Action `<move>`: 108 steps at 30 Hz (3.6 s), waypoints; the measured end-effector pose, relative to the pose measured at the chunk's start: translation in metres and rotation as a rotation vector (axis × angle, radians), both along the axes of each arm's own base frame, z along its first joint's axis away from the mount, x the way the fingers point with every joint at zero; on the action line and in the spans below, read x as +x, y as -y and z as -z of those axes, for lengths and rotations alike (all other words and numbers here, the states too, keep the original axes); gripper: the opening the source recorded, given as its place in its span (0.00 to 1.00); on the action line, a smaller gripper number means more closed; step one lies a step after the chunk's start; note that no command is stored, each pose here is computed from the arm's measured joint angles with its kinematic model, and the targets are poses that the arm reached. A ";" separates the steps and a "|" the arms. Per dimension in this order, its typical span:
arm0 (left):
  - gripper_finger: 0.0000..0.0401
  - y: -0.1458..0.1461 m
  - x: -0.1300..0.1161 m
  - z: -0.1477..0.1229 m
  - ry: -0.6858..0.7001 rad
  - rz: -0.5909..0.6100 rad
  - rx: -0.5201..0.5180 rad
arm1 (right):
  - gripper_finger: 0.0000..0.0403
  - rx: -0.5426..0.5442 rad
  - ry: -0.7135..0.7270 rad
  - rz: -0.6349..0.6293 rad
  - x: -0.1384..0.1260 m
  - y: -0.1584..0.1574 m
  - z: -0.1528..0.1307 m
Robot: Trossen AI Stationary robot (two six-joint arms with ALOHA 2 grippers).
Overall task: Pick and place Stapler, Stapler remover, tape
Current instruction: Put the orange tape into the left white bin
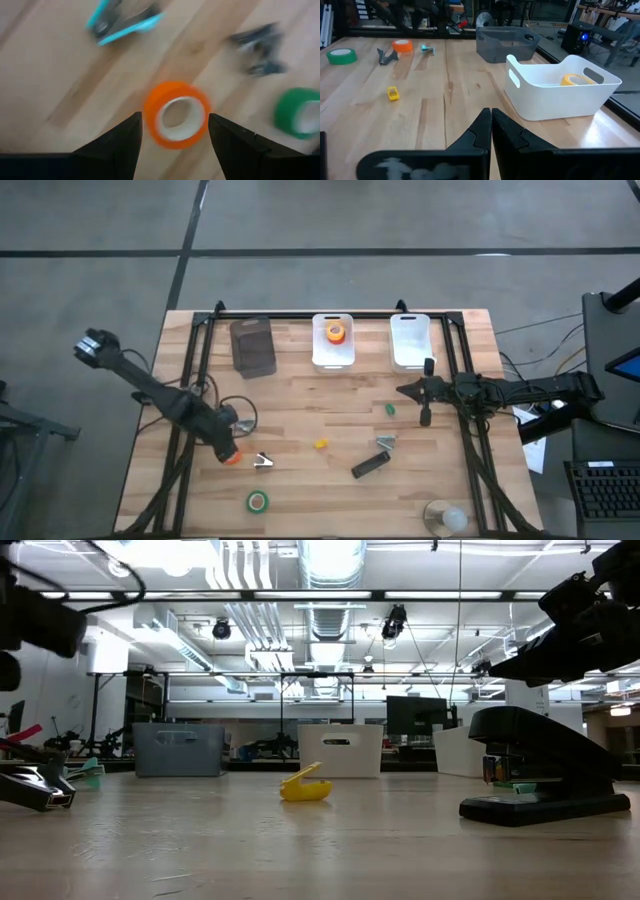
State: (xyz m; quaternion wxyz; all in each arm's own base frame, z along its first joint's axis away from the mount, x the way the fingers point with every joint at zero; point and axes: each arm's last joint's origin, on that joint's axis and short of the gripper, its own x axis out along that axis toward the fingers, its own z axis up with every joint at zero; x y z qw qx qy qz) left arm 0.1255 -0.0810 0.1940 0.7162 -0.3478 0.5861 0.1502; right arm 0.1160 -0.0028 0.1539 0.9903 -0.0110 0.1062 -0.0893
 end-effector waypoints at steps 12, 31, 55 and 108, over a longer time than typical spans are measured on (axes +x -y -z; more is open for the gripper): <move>0.57 0.012 0.011 0.028 -0.196 0.032 0.097 | 0.02 -0.008 -0.001 -0.002 0.000 0.000 0.000; 0.23 0.021 0.023 0.046 -0.226 0.093 0.115 | 0.02 -0.008 -0.002 -0.002 0.000 0.000 0.000; 0.12 0.019 0.050 -0.025 0.342 0.025 0.381 | 0.02 -0.009 -0.001 -0.002 0.000 0.000 0.000; 0.16 -0.237 0.232 -0.050 0.549 -0.208 0.503 | 0.02 -0.001 0.000 -0.001 0.000 0.000 0.000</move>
